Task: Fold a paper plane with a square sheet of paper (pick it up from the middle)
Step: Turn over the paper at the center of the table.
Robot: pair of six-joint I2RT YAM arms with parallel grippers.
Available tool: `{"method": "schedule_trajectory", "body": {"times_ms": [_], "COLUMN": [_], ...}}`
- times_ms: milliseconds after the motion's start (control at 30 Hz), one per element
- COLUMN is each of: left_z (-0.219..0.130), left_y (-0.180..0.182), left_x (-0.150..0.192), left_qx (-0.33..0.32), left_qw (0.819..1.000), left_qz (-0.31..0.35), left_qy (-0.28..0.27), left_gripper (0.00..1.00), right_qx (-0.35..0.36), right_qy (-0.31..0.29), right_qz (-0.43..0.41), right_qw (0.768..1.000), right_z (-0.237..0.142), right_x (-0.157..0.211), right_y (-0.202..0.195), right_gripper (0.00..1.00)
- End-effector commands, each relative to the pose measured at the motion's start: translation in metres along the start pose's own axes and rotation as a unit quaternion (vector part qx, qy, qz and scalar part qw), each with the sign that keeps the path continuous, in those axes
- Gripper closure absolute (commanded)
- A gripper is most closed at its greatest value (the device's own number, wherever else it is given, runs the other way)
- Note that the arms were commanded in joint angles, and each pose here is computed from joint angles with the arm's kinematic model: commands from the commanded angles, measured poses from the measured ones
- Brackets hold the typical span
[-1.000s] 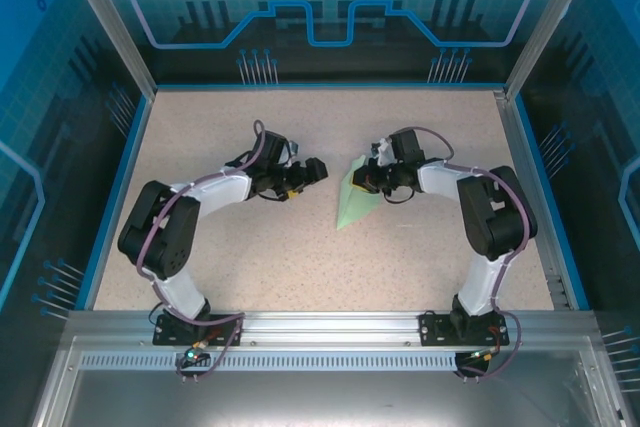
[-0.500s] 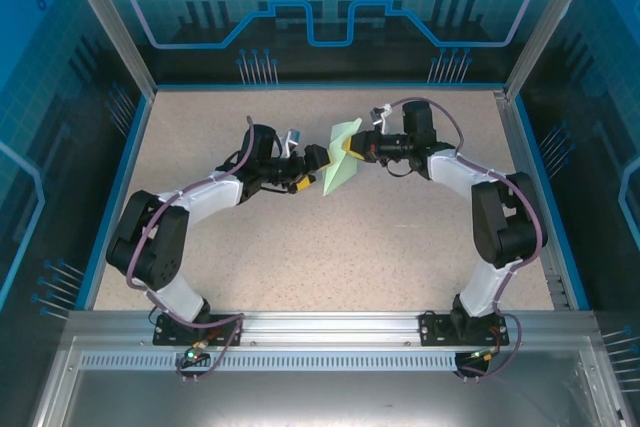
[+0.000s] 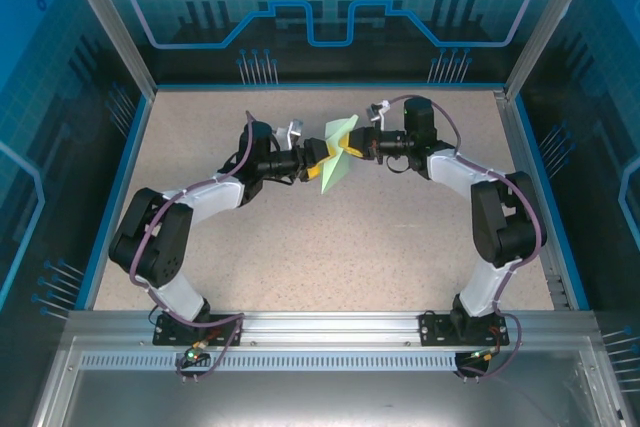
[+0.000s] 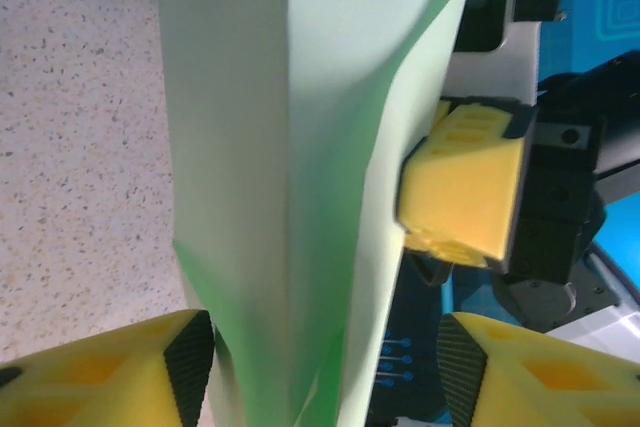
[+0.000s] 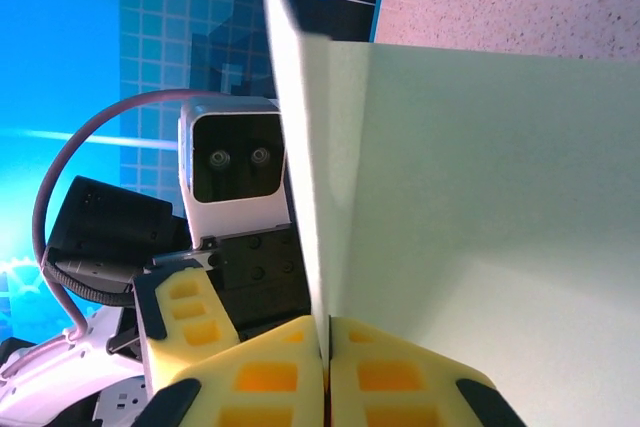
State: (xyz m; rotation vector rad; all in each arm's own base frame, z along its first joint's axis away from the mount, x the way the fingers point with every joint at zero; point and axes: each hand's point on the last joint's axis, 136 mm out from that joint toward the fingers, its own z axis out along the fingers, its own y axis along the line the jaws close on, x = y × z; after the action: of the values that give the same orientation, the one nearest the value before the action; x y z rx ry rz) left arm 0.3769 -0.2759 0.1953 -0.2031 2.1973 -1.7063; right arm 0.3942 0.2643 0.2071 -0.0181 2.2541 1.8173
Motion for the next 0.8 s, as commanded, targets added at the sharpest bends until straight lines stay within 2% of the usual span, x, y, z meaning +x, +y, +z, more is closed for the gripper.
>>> {"method": "schedule_trajectory", "body": {"times_ms": [0,267,300,400,533,600,667,767], "left_z": [-0.002,-0.001,-0.001,-0.002,-0.009,-0.020,-0.035,-0.059], "left_y": [-0.002,0.004,0.005,0.015,0.037,0.053,0.066,0.074], "left_x": [-0.002,-0.003,-0.003,-0.002,-0.002,-0.003,-0.006,-0.012], "left_qx": [0.016,0.003,-0.003,-0.033,-0.117,-0.192,-0.282,-0.411], "left_qw": [1.000,1.000,1.000,0.999,0.993,0.980,0.955,0.898], "left_qz": [0.002,0.000,0.001,0.004,0.028,0.048,0.087,0.157], "left_qy": [-0.004,-0.003,-0.003,-0.002,-0.004,-0.006,-0.010,-0.018], "left_gripper": [0.49,0.79,0.82,0.88,0.91,0.91,0.91,0.91], "right_qx": [-0.010,0.017,0.025,0.059,0.137,0.188,0.230,0.294], "right_qy": [0.015,0.023,0.020,0.002,-0.024,-0.039,-0.054,-0.074], "right_qz": [0.007,0.019,0.019,0.019,0.012,0.007,-0.001,-0.005], "right_qw": [1.000,0.999,0.999,0.998,0.990,0.981,0.972,0.953], "right_z": [0.002,0.000,-0.002,-0.014,-0.033,-0.044,-0.054,-0.070], "right_x": [0.000,0.003,0.002,-0.001,0.000,0.001,0.002,0.005], "right_y": [-0.002,-0.014,-0.017,-0.025,-0.042,-0.051,-0.058,-0.070], "right_gripper": [0.93,0.89,0.86,0.63,0.46,0.40,0.36,0.30]}}
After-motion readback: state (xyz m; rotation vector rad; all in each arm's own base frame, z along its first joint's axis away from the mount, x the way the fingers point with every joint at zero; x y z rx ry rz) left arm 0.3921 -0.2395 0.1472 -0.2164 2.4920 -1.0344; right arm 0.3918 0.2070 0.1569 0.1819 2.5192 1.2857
